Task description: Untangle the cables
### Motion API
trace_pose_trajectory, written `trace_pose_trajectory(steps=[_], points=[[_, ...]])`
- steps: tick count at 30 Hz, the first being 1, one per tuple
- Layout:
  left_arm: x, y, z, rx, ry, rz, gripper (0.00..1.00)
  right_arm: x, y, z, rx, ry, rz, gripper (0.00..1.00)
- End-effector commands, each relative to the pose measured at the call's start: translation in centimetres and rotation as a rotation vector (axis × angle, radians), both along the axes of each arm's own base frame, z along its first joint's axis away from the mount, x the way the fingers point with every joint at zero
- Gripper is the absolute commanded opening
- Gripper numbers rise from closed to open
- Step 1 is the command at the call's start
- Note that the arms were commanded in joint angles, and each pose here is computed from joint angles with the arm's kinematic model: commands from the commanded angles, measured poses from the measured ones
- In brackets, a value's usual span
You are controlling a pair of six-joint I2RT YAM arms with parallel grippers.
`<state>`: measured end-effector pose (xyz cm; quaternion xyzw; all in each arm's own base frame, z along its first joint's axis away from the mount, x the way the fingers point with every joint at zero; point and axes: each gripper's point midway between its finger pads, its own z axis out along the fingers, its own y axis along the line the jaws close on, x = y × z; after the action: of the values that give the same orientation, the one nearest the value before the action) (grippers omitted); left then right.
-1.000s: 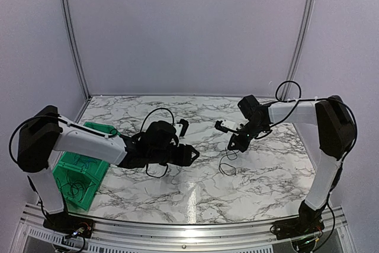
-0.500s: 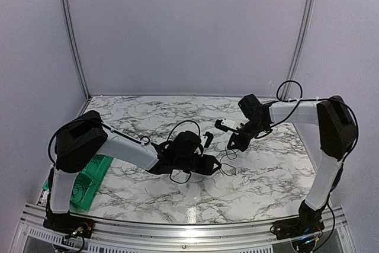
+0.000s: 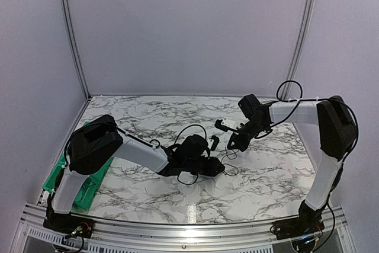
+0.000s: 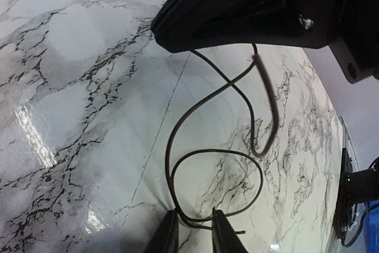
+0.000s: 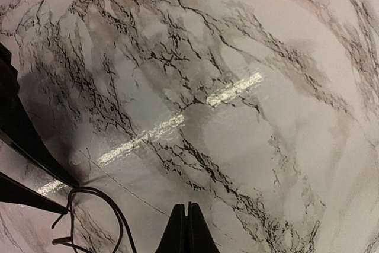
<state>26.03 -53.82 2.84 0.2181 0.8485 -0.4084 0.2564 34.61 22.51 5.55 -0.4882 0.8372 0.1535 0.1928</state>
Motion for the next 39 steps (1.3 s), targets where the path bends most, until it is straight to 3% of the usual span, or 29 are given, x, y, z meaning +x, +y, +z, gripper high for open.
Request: trace_pose_trajectory(steps=[1, 4, 10, 18, 25, 33, 34, 37, 39], points=[[0.1, -0.4, -1.5, 0.006, 0.034, 0.022, 0.12, 0.3, 0.1, 1.1, 0.022, -0.022, -0.009, 0.0], [0.6, -0.2, -1.8, 0.01, 0.04, 0.058, 0.0, 0.4, 0.0, 1.1, 0.019, -0.026, -0.014, 0.0], [0.3, 1.3, -0.3, 0.018, 0.012, 0.069, 0.0, 1.5, -1.0, 1.2, -0.009, -0.062, -0.071, 0.0], [-3.3, 7.4, 0.8, 0.073, 0.027, 0.067, 0.0, 4.1, -4.8, 1.8, -0.015, -0.093, -0.215, 0.0], [-4.5, 11.2, 1.0, 0.113, 0.003, 0.09, 0.0, 4.1, -5.1, 1.5, -0.022, -0.089, -0.215, 0.0], [-4.0, 12.3, 3.3, 0.096, -0.064, 0.119, 0.0, 3.4, -4.4, 0.9, 0.01, -0.033, -0.191, 0.0], [-3.6, 12.3, 3.5, 0.099, -0.084, 0.135, 0.01, 3.2, -4.0, 1.1, 0.028, -0.026, -0.18, 0.0], [-2.1, 11.8, 4.9, 0.1, -0.162, 0.166, 0.31, 2.6, -3.0, 2.2, 0.092, -0.014, -0.139, 0.0], [-0.9, 10.9, 6.1, 0.088, -0.216, 0.181, 0.42, 2.0, -2.3, 2.8, 0.134, -0.003, -0.109, 0.0]])
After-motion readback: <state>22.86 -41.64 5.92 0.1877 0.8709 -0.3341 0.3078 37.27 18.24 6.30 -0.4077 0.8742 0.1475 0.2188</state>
